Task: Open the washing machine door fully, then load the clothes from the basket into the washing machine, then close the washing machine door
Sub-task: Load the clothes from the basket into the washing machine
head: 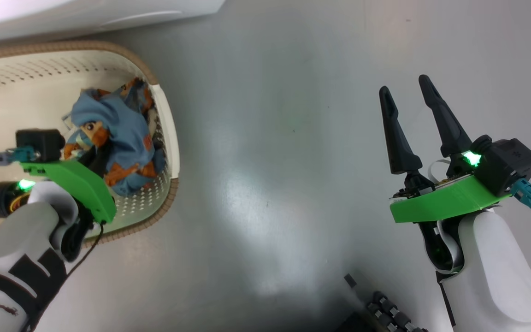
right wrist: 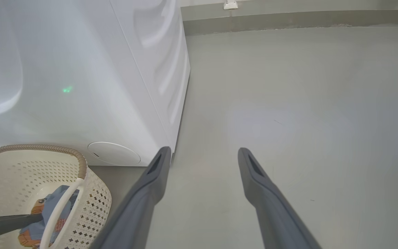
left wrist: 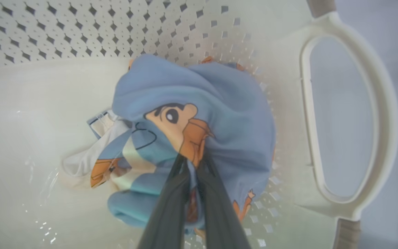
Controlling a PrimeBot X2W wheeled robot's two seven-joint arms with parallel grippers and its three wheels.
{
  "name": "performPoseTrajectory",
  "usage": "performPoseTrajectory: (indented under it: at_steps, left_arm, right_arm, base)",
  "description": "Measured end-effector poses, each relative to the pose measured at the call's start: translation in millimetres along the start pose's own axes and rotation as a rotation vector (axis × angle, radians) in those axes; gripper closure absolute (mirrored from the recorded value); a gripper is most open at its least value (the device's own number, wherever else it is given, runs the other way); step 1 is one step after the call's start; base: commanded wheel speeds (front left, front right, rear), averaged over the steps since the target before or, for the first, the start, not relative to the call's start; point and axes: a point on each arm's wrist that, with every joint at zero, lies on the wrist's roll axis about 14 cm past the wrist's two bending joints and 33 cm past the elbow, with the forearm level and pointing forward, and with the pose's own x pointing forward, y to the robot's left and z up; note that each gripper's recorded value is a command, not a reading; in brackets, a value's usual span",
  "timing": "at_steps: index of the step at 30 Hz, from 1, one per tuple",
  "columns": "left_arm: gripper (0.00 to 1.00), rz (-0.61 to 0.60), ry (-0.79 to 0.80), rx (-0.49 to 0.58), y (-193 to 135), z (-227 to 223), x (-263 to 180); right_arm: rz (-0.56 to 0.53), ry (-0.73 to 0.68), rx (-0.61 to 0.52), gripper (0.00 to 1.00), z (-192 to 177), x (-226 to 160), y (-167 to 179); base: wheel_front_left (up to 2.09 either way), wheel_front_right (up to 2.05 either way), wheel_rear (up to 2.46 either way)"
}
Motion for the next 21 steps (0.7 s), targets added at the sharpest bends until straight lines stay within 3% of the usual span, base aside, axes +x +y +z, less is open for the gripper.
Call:
performPoseTrajectory:
  at_steps: [4,21]
  left_arm:
    - [1.00,0.023,-0.092,-0.016,1.1,32.5,-10.8]
    - [1.00,0.064,-0.368,-0.011,-23.1,86.3,-86.9]
  right_arm:
    - [0.013,-0.025,0.009,0.00,11.2,0.1,6.1]
    - [0.048,-0.116,0.015,0.00,57.5,-16.8,17.8]
  base:
    - [0.00,0.00,0.00]
    - [0.00,0.00,0.00]
